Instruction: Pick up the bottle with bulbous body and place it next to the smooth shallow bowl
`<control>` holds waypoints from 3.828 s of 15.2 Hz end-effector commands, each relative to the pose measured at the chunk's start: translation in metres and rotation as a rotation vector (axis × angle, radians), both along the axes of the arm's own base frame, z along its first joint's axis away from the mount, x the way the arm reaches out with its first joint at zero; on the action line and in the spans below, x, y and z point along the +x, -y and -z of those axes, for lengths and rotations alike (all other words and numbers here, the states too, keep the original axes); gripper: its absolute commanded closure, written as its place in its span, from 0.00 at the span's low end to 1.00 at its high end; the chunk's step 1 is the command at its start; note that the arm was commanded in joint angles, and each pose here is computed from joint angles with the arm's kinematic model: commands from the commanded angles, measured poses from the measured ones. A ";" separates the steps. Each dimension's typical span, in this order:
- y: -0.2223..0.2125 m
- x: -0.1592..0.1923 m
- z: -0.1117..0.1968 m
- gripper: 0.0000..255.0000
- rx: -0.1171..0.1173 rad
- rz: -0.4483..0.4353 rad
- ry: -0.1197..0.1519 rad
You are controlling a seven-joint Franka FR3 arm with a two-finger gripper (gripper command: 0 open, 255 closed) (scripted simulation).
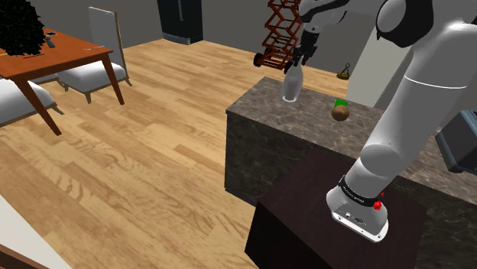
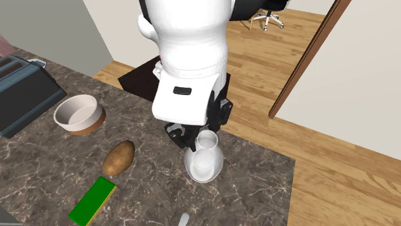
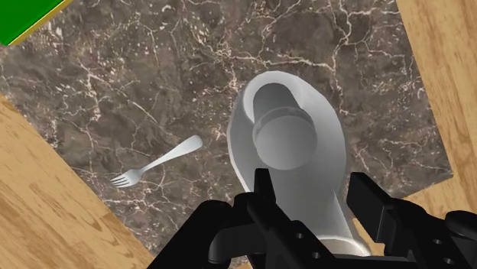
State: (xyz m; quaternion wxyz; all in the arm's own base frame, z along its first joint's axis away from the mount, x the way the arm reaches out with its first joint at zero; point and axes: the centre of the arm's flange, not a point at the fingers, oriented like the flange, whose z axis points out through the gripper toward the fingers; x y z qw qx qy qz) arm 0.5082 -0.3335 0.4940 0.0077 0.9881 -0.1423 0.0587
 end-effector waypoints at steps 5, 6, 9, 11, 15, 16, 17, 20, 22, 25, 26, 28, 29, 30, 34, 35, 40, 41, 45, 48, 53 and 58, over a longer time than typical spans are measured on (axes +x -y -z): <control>-0.001 -0.001 -0.032 1.00 0.000 0.000 0.001; -0.001 -0.001 -0.038 1.00 0.000 0.000 0.001; -0.001 -0.001 -0.053 1.00 0.000 0.000 0.001; -0.001 -0.001 -0.064 1.00 0.000 0.000 0.001; -0.001 -0.001 -0.085 1.00 0.000 0.000 0.001; -0.001 -0.001 -0.090 1.00 0.000 0.000 0.001; -0.001 -0.001 -0.096 1.00 0.000 0.000 0.001; -0.001 -0.001 -0.111 1.00 0.000 0.000 0.001; -0.001 -0.001 -0.122 1.00 0.000 0.000 0.001; -0.001 -0.001 -0.138 1.00 0.000 0.000 0.001; -0.001 -0.001 -0.143 1.00 0.000 0.000 0.001; -0.001 -0.001 -0.154 1.00 0.000 0.000 0.001; -0.001 -0.001 -0.159 1.00 0.000 0.000 0.001; -0.001 -0.001 -0.164 1.00 0.000 0.000 0.001; -0.001 -0.001 -0.185 1.00 0.000 0.000 0.001; -0.001 -0.001 -0.191 1.00 0.000 0.000 0.001; -0.001 -0.001 -0.217 1.00 0.000 0.000 0.001; -0.001 -0.001 -0.222 1.00 0.000 0.000 0.001; -0.001 -0.001 -0.243 1.00 0.000 0.000 0.001; 0.001 -0.014 -0.251 1.00 0.000 0.000 0.001; 0.006 -0.080 -0.251 1.00 0.000 0.000 0.001; 0.011 -0.146 -0.251 1.00 0.000 0.000 0.001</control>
